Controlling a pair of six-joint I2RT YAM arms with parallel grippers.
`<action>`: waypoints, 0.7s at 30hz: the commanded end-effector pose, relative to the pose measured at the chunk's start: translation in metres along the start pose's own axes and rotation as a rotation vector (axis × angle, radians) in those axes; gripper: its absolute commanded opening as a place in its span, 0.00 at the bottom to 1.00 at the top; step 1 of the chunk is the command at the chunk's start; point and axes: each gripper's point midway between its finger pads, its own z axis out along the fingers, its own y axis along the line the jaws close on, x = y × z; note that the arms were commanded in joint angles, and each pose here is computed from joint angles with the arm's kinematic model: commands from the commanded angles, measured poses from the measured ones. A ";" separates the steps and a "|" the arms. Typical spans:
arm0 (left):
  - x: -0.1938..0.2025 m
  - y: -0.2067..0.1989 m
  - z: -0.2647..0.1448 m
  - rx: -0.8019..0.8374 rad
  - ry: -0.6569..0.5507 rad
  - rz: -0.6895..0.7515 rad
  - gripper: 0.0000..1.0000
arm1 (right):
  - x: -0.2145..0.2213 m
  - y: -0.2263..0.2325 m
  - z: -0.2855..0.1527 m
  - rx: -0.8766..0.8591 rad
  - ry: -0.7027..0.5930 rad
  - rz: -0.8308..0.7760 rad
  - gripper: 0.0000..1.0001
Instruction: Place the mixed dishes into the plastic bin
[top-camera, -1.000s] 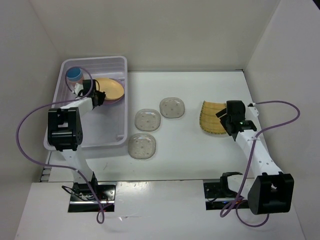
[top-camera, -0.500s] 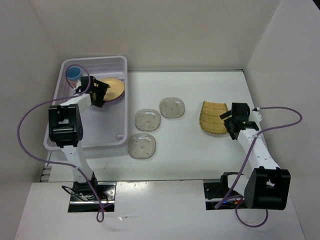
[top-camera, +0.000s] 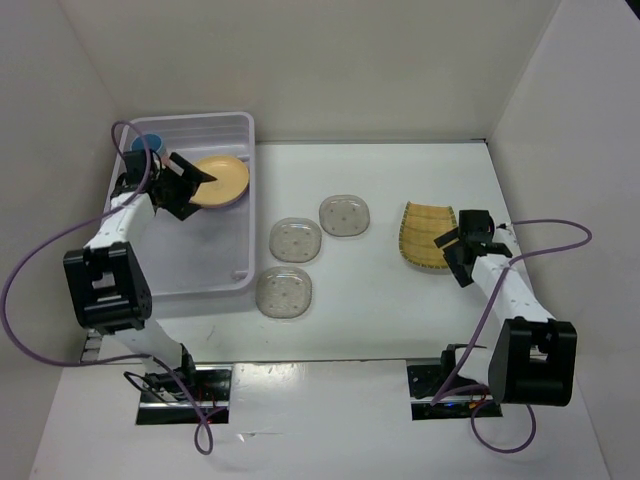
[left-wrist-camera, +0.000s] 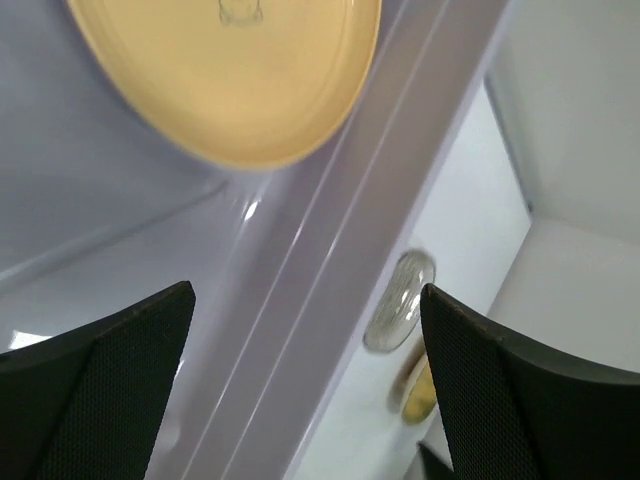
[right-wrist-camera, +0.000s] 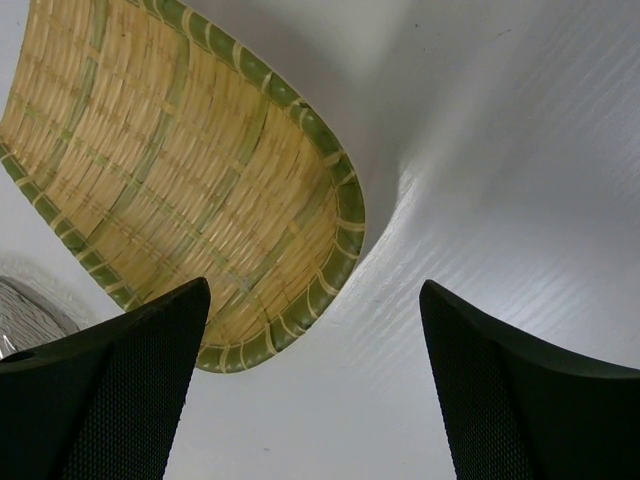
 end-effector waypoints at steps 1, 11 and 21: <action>0.024 -0.015 -0.046 0.050 0.022 0.213 1.00 | 0.000 0.000 0.008 0.003 -0.001 -0.005 0.90; 0.045 -0.058 -0.103 0.253 0.043 0.461 1.00 | 0.016 0.004 0.028 -0.018 0.048 0.011 0.80; 0.086 -0.134 -0.137 0.644 0.195 0.657 1.00 | 0.020 0.004 0.051 0.008 0.054 -0.013 0.44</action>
